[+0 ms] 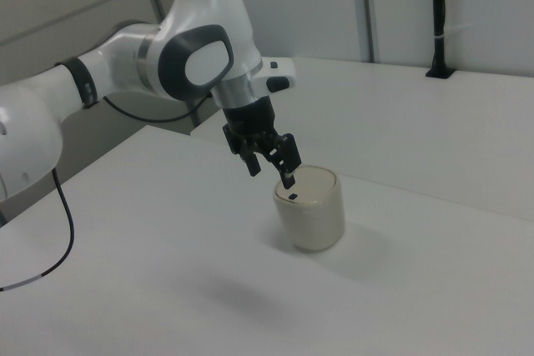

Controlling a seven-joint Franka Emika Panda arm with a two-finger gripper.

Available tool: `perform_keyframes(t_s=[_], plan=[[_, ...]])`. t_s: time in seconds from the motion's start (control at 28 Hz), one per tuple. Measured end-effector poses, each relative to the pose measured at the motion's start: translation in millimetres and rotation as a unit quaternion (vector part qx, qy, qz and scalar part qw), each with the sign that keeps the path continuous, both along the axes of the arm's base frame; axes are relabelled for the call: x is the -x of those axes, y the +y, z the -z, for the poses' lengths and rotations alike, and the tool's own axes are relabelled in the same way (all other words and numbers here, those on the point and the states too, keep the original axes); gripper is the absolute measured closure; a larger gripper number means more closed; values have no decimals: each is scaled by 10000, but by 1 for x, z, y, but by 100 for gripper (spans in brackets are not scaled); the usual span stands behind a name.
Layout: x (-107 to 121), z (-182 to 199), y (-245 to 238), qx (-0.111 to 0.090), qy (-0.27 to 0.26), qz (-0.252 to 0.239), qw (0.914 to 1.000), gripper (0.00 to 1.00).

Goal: Close the trash can

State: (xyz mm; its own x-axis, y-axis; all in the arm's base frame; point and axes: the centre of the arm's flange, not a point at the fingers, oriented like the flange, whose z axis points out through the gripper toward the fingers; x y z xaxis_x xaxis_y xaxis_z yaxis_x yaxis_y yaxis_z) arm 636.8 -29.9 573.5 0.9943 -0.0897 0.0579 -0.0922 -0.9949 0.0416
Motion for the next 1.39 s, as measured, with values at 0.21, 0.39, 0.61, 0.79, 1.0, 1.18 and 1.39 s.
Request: perform_keyframes(t_s=[0.21, 0.39, 0.61, 0.79, 1.0, 1.18, 1.39], plan=[[23, -9, -11, -47, 493, 80, 9987, 0], [35, -13, -20, -70, 755, 85, 9971, 0], [42, -19, -42, -71, 790, 77, 9968, 0], [47, -25, -58, -68, 752, 61, 9971, 0], [50, -27, -75, -76, 736, 45, 9972, 0], [49, -29, -79, -58, 634, 28, 9980, 0], [46, -31, -79, -32, 508, 21, 9987, 0]])
